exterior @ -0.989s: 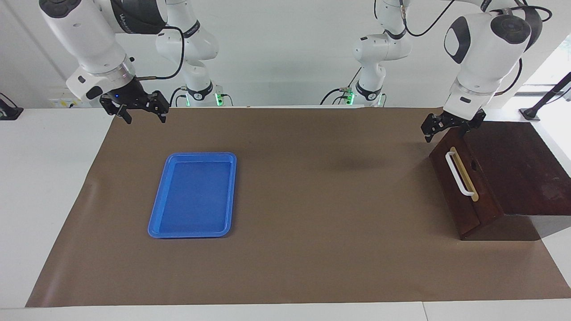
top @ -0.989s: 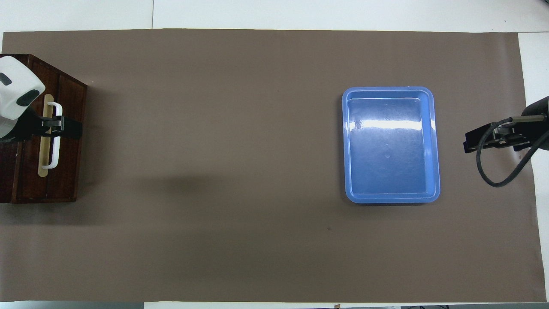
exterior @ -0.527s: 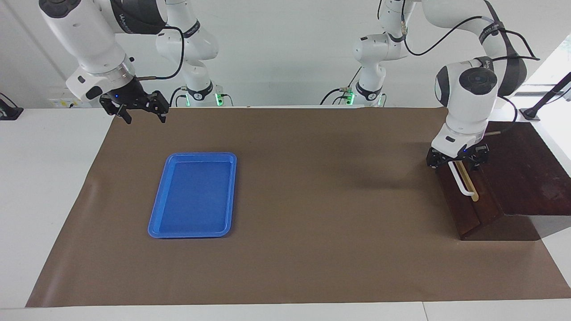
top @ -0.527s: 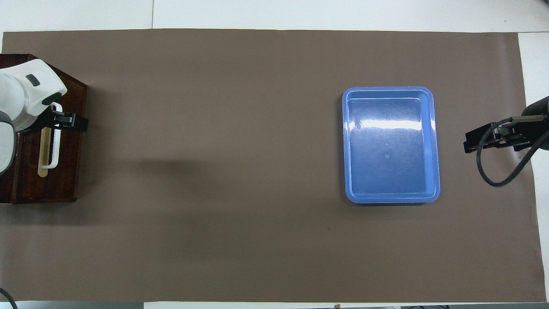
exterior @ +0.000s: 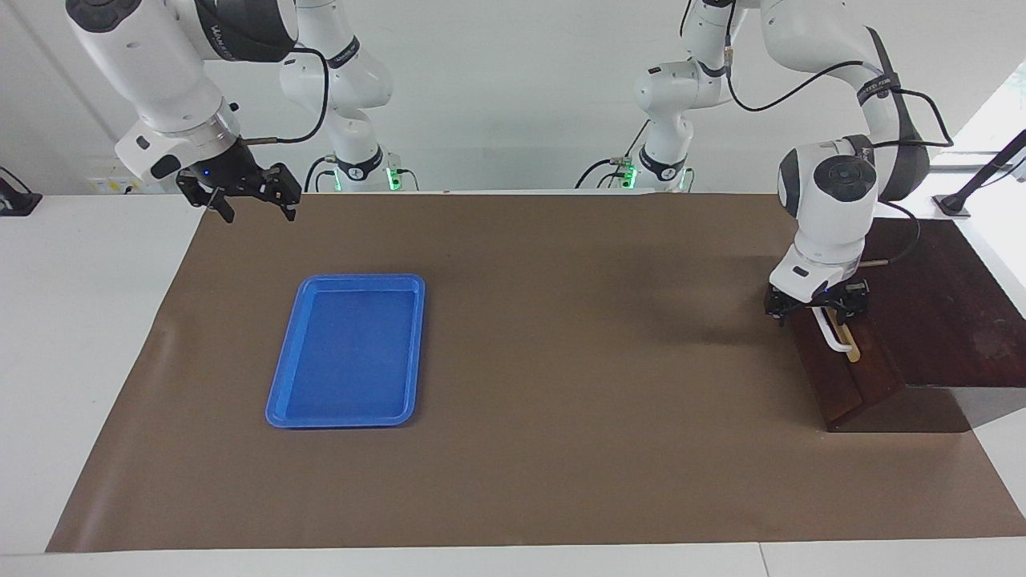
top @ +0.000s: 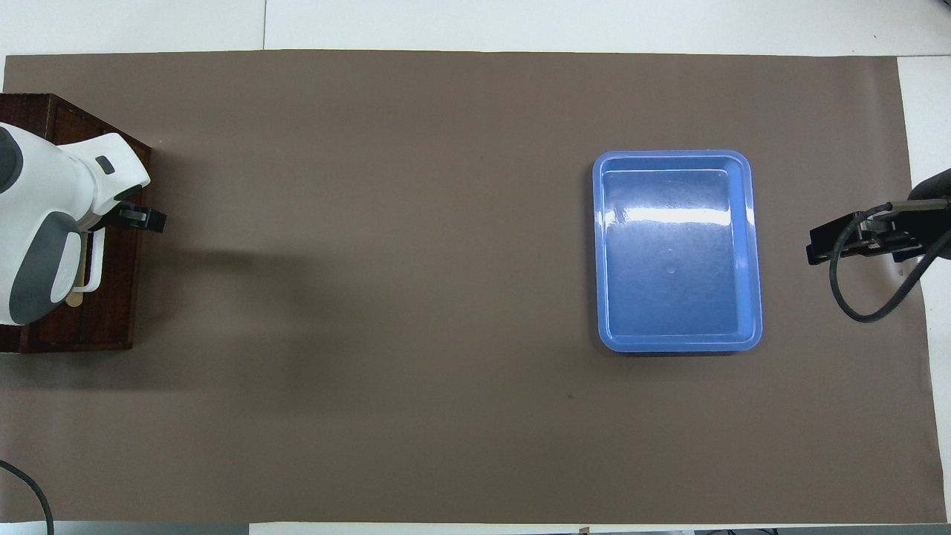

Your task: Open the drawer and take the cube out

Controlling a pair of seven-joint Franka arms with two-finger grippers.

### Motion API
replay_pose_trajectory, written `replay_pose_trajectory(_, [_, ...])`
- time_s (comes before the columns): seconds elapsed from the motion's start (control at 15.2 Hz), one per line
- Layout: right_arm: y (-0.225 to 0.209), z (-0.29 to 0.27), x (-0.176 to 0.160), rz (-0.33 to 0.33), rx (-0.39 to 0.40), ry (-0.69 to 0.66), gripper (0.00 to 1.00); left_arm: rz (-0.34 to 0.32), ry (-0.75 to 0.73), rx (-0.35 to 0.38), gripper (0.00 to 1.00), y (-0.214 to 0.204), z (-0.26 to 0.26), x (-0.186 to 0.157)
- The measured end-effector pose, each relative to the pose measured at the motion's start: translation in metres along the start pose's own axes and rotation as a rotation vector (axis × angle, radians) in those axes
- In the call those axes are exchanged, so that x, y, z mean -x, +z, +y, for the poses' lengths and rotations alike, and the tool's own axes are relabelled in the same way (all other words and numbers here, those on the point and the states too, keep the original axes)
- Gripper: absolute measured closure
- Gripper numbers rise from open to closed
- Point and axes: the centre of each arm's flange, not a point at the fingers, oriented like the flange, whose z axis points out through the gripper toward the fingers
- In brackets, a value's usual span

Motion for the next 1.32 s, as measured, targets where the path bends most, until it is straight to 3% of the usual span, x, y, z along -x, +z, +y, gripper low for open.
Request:
replay_pose_trajectory(0.53, [0.000,0.004,0.000,0.000,-0.001,0.007,0.00,0.040,0.099,0.010,0.00,-0.023,0.090,-0.016])
replay_pose_trajectory(1.32, [0.000,0.012,0.000,0.003,-0.003,0.022,0.00,0.021,-0.015,-0.011,0.00,-0.001,0.015,-0.003])
